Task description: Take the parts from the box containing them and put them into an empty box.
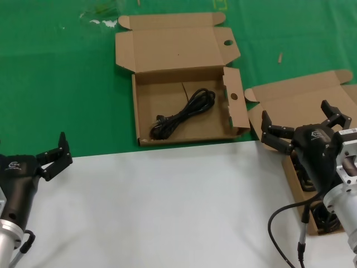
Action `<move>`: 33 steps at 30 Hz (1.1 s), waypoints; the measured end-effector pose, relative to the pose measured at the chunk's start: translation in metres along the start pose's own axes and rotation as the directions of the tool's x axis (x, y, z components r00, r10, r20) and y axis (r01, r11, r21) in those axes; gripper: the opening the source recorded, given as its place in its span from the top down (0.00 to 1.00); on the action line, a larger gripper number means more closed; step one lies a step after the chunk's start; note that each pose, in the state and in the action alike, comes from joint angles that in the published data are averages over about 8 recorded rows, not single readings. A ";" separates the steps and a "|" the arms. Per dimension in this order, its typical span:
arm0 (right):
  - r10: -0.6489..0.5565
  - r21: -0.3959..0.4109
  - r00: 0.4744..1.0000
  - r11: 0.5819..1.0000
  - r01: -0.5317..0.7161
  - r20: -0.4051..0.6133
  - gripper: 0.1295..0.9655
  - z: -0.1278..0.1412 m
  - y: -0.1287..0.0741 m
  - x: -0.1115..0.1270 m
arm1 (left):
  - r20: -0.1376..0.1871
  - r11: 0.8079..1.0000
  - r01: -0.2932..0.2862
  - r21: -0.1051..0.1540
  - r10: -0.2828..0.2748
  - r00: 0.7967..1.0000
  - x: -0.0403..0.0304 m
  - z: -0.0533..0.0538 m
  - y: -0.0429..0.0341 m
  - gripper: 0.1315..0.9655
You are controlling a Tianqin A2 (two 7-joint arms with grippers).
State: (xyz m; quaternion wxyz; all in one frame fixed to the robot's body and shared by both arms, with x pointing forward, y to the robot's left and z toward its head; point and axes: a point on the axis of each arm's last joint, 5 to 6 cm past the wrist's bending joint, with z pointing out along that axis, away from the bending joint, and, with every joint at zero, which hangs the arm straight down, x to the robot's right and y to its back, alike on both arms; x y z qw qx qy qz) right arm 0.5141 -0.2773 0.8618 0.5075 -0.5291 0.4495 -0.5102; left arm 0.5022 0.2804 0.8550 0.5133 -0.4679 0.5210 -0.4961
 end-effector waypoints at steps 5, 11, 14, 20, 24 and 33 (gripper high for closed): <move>0.000 0.000 1.000 1.000 0.000 0.000 0.00 0.000 0.000 0.000 | 0.000 1.000 0.000 0.000 0.000 1.000 0.0000 0.000 0.0000 0.00; 0.000 0.000 1.000 1.000 0.000 0.000 0.00 0.000 0.000 0.000 | 0.000 1.000 0.000 0.000 0.000 1.000 0.0000 0.000 0.0000 0.00; 0.000 0.000 1.000 1.000 0.000 0.000 0.00 0.000 0.000 0.000 | 0.000 1.000 0.000 0.000 0.000 1.000 0.0000 0.000 0.0000 0.00; 0.000 0.000 1.000 1.000 0.000 0.000 0.00 0.000 0.000 0.000 | 0.000 1.000 0.000 0.000 0.000 1.000 0.0000 0.000 0.0000 0.00; 0.000 0.000 1.000 1.000 0.000 0.000 0.00 0.000 0.000 0.000 | 0.000 1.000 0.000 0.000 0.000 1.000 0.0000 0.000 0.0000 0.00; 0.000 0.000 1.000 1.000 0.000 0.000 0.00 0.000 0.000 0.000 | 0.000 1.000 0.000 0.000 0.000 1.000 0.0000 0.000 0.0000 0.00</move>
